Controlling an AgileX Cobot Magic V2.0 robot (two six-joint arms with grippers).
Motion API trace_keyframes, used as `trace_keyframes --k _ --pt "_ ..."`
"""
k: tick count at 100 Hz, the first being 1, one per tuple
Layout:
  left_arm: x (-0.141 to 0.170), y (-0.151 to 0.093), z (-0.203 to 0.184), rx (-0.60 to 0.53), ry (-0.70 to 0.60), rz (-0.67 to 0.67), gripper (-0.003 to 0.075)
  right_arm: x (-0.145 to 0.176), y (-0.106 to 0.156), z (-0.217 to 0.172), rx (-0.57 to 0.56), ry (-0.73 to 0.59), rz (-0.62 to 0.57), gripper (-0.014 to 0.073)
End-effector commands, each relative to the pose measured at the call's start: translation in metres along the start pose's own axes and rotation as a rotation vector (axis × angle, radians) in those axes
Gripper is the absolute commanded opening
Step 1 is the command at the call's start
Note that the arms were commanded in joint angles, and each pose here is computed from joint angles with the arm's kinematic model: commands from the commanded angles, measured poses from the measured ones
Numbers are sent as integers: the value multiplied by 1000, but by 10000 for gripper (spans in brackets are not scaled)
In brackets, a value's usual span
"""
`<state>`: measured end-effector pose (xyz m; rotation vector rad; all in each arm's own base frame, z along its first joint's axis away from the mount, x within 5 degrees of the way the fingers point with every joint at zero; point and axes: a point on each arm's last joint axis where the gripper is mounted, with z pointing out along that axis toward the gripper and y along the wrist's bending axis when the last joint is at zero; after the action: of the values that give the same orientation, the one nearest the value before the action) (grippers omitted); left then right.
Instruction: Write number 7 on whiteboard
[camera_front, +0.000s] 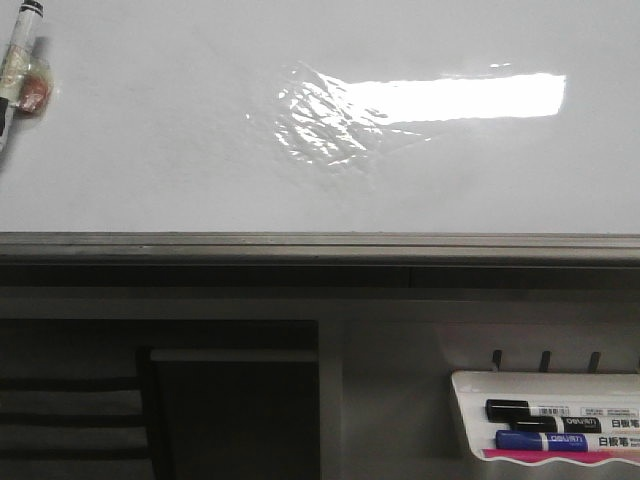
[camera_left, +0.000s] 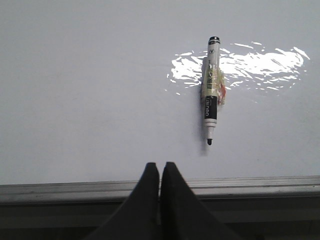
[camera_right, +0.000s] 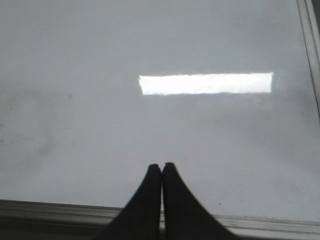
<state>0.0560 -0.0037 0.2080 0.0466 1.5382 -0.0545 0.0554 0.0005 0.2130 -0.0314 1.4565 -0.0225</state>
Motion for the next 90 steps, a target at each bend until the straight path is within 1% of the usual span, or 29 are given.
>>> trace_keyframes --k 1,37,47,57,62,69,82,90 --pt "3 1 -1 -6 -69 -7 -20 1 1 -1 -6 -75 -10 -71" --pt "2 1 -1 -7 -80 -9 -20 1 1 -1 -6 -75 -10 -71" --pt "0 1 -1 -7 -102 -45 -20 2 1 -1 -5 -67 -10 -71" --pt "-4 1 -2 -8 -126 -112 -20 3 0 -1 -1 -44 3 -71" --pt "-10 1 -3 -8 -147 -136 -20 0 0 -2 2 -40 23 -71" --pt "-21 1 -5 -5 -180 -136 -20 -7 -1 -2 6 -22 54 -71" --pt "-49 1 -11 0 -261 -134 -20 -27 -2 -4 12 1 54 -71" --pt "-66 1 -13 6 -275 -133 -20 -41 -3 -3 15 12 55 -71"
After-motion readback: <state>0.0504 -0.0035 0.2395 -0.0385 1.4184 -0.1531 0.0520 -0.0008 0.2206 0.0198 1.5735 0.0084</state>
